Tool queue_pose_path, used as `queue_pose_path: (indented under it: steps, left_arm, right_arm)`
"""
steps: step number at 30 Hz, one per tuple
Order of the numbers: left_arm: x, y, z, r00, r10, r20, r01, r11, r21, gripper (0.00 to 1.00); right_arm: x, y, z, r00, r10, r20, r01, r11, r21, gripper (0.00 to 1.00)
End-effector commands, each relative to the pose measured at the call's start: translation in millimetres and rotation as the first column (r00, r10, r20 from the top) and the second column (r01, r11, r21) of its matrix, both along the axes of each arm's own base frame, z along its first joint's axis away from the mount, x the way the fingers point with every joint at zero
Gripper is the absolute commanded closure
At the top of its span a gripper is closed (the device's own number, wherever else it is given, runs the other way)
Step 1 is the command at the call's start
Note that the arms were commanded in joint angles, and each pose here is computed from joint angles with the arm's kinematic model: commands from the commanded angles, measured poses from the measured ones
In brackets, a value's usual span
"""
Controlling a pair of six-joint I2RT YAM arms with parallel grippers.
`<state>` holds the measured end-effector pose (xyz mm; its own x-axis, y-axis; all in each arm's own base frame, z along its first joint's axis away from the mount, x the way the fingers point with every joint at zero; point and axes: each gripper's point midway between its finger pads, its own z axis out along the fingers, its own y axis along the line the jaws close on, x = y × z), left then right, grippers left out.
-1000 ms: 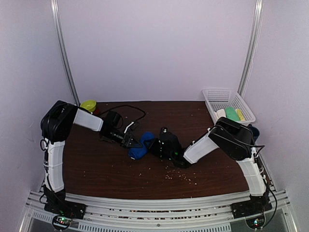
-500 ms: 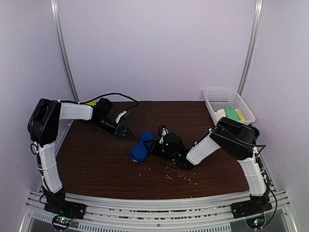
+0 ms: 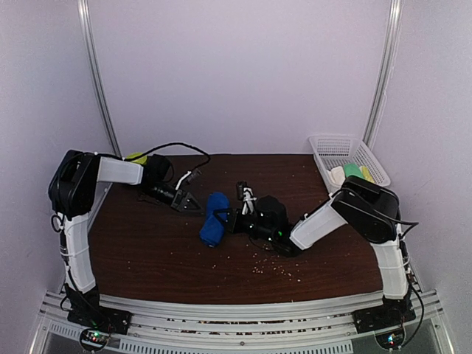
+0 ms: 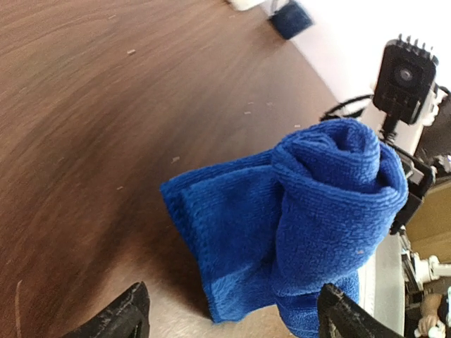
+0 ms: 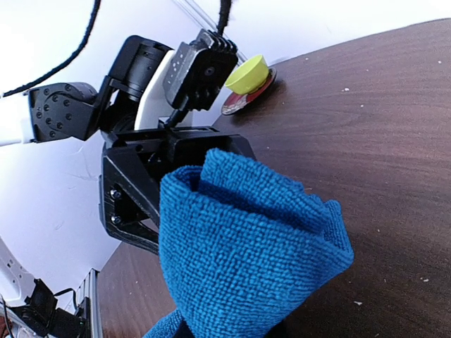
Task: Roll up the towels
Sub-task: Pass from the left arm to the right
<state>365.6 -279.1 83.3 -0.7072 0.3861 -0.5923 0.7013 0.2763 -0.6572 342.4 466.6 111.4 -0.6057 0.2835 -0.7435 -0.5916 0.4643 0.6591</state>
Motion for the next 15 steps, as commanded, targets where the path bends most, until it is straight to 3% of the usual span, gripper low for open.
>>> queue_pose_path:
  steps: [1,9,12,15]
  left_arm:
    - [-10,-9,25,0.993,-0.089,0.08,0.101,0.981,-0.167,0.16]
    - [-15,-6,57,0.981,-0.118,0.154,0.159,0.942,-0.297,0.12]
    - [-23,-6,72,0.974,-0.157,0.166,0.208,0.908,-0.364,0.03]
    - [-33,-5,87,0.962,-0.191,0.195,0.258,0.873,-0.415,0.02]
  right_arm:
    - [-12,1,53,0.987,0.067,0.149,-0.076,0.996,0.053,1.0]
    - [-39,-7,99,0.96,0.154,0.233,-0.166,0.986,0.03,1.0]
    - [-50,-13,122,0.945,0.176,0.274,-0.19,0.981,0.025,1.0]
    - [-56,-20,139,0.936,0.179,0.303,-0.193,0.981,0.017,1.0]
